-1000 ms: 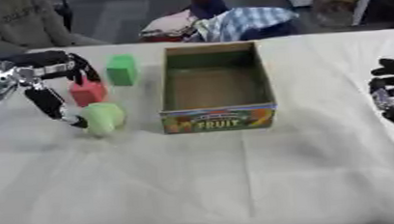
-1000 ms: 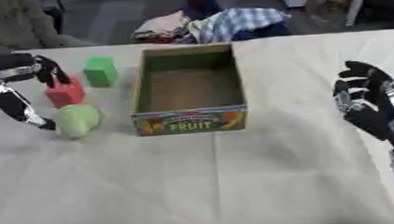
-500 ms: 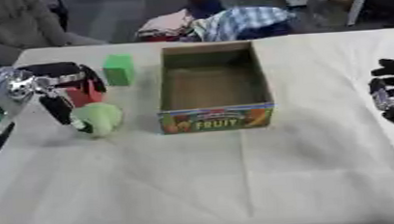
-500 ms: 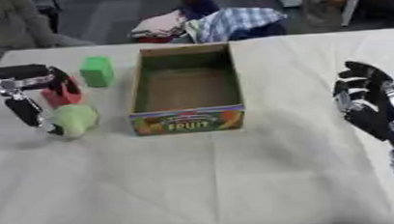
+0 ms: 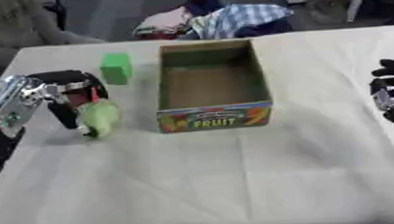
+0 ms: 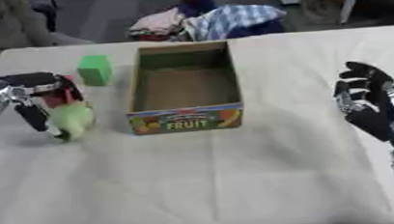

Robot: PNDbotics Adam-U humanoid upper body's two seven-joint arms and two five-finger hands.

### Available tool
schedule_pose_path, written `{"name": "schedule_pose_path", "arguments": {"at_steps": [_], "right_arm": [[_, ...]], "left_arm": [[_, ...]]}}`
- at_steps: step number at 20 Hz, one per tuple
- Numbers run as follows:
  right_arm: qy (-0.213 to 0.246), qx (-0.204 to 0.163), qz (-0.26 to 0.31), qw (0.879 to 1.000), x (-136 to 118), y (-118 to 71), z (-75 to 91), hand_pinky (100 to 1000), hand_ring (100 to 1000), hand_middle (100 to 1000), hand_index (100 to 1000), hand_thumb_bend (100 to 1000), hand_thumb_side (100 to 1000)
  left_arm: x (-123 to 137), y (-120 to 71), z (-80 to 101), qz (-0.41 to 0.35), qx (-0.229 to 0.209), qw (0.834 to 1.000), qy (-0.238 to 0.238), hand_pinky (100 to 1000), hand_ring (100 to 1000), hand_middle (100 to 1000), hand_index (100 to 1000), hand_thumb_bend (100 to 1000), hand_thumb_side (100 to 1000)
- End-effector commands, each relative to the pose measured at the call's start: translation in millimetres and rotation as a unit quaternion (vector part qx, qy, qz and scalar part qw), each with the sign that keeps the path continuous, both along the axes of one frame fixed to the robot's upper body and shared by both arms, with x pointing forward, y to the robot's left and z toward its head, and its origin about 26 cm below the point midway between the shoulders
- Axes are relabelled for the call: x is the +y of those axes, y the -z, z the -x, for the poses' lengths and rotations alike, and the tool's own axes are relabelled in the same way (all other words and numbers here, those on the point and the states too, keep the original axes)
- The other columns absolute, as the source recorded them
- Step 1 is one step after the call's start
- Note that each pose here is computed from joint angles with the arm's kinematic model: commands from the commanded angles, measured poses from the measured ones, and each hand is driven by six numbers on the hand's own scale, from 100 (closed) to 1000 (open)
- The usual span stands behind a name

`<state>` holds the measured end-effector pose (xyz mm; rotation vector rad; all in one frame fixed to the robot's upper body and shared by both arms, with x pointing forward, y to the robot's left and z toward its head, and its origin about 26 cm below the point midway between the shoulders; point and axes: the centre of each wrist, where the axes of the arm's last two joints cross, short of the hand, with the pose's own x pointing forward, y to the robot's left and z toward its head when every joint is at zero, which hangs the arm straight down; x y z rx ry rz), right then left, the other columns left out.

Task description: Pick up objects on the table and place them in the box.

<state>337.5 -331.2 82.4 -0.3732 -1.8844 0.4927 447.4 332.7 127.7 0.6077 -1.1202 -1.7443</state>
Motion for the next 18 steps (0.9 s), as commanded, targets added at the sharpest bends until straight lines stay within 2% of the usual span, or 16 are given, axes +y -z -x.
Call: {"name": "schedule_pose_path", "arguments": {"at_steps": [1, 3, 5, 8, 15, 18], "right_arm": [[-0.002, -0.011, 0.003, 1.000, -2.1, -8.5, -2.0, 607, 717, 730, 884, 100, 422], [-0.002, -0.011, 0.003, 1.000, -2.2, -8.2, -2.0, 607, 717, 731, 884, 100, 423], [-0.001, -0.010, 0.003, 1.000, -2.7, -7.9, -1.8, 607, 717, 730, 884, 100, 423], [0.001, -0.011, 0.002, 1.000, -3.3, -7.7, -1.7, 607, 717, 730, 884, 100, 424], [-0.001, -0.007, 0.004, 1.000, -2.8, -6.1, -1.3, 607, 717, 730, 884, 100, 426], [-0.010, -0.006, 0.005, 1.000, 0.8, -6.4, -2.6, 607, 717, 730, 884, 100, 427]], "left_arm": [[1.8, -11.1, -4.7, -0.011, -0.033, 0.999, -0.008, 675, 597, 613, 733, 645, 148], [-0.1, -10.3, -5.0, -0.011, -0.063, 0.998, -0.012, 571, 463, 457, 576, 558, 100], [-1.8, -12.6, -4.6, 0.000, -0.102, 0.995, -0.015, 497, 353, 332, 461, 536, 100], [-7.6, -26.8, -2.6, 0.031, -0.158, 0.987, -0.015, 462, 287, 249, 389, 522, 100], [-41.8, -95.4, 3.5, 0.097, -0.250, 0.963, 0.017, 475, 296, 250, 392, 517, 100], [-67.9, -111.8, -2.2, 0.126, -0.287, 0.950, 0.020, 483, 316, 257, 399, 514, 100]]}}
